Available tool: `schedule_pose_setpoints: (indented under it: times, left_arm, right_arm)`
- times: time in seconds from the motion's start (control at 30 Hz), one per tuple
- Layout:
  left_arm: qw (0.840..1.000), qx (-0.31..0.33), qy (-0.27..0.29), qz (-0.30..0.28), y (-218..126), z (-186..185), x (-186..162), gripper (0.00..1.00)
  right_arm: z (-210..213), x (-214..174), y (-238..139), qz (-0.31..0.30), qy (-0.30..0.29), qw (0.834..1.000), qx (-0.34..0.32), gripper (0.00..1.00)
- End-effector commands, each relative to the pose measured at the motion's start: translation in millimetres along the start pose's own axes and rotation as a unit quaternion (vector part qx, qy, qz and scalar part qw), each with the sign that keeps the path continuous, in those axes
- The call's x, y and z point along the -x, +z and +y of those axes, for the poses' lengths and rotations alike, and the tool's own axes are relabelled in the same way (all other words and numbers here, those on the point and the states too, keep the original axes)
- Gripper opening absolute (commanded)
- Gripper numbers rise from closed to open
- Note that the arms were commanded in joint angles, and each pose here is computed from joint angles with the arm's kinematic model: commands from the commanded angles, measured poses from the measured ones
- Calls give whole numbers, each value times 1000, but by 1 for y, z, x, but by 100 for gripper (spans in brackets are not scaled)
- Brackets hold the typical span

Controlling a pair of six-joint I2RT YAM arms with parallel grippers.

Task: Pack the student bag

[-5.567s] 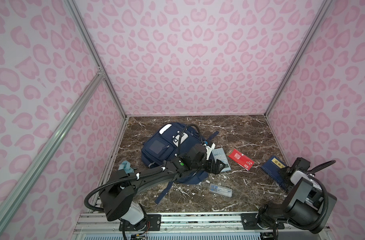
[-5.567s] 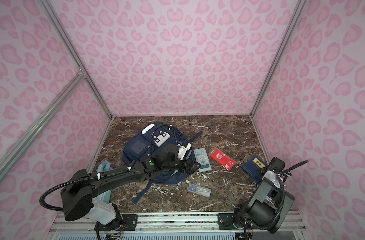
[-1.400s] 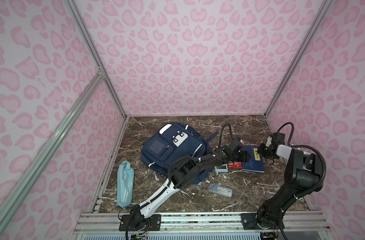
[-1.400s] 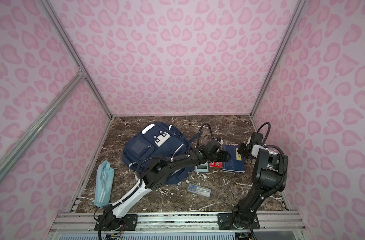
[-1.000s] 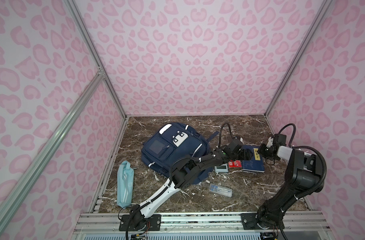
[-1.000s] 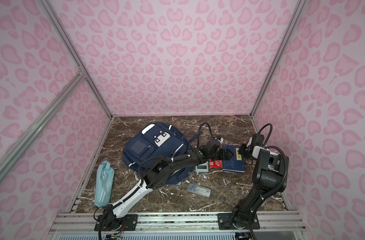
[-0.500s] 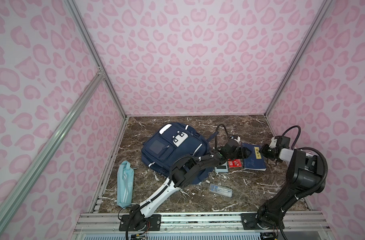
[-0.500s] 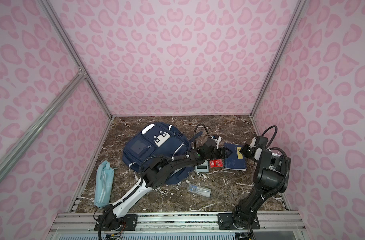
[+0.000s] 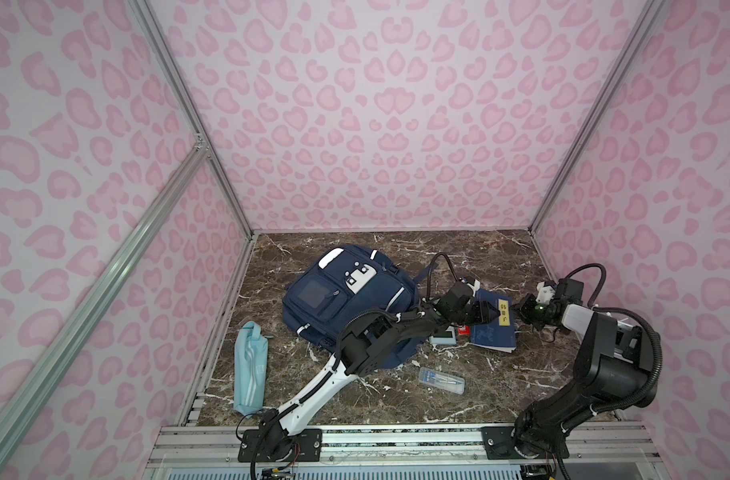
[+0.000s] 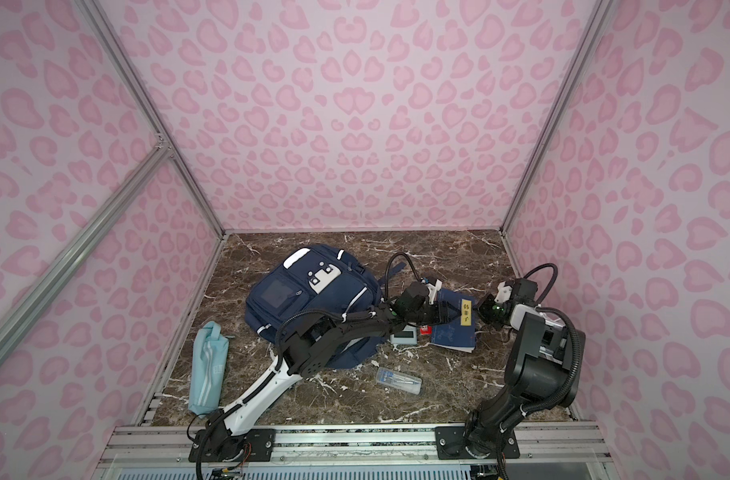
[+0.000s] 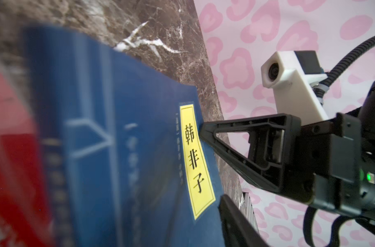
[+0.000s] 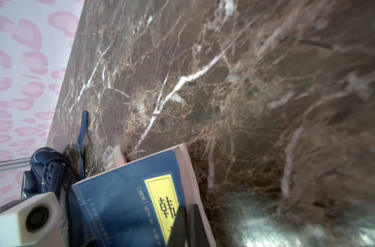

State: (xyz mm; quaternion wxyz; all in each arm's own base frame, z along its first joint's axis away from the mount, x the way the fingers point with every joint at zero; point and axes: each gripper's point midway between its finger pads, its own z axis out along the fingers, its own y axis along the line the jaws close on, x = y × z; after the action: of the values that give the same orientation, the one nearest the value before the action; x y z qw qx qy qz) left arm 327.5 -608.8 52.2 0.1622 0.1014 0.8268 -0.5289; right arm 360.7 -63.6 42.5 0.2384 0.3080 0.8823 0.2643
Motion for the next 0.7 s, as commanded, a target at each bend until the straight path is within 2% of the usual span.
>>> schedule_pose_setpoints:
  times: [0.0, 0.03, 0.13, 0.17, 0.2, 0.33, 0.47, 0.53, 0.67]
  left_arm:
    - [999, -32, 28, -17, -21, -42, 16, 33]
    - [999, -37, 34, -21, -28, -51, 19, 27]
    - [997, -55, 45, -33, -50, -76, 30, 7]
    - [996, -63, 48, -37, -58, -86, 34, 3]
    - [995, -73, 50, -41, -67, -96, 37, 3]
    - [989, -111, 72, -59, -113, -143, 49, 3]
    - [984, -127, 91, -83, -170, -168, 56, 3]
    - [983, -125, 101, -85, -196, -165, 54, 3]
    - [987, -106, 88, -84, -239, -135, 51, 3]
  right_arm:
    - [1, -8, -3, 11, 0, 1000, -4, 0]
    - [2, -7, -6, 8, -3, 1000, -7, 2]
    - [14, -4, -18, -14, -18, 1000, 5, 54]
    - [20, -2, -23, -24, -25, 999, 11, 89]
    - [27, -1, -30, -33, -34, 999, 19, 98]
    - [69, 0, -59, -66, -81, 992, 78, 99]
    - [128, -14, -86, -75, -120, 970, 199, 99]
    - [160, -30, -96, -59, -142, 954, 259, 98]
    - [201, -60, -104, -33, -168, 934, 314, 96]
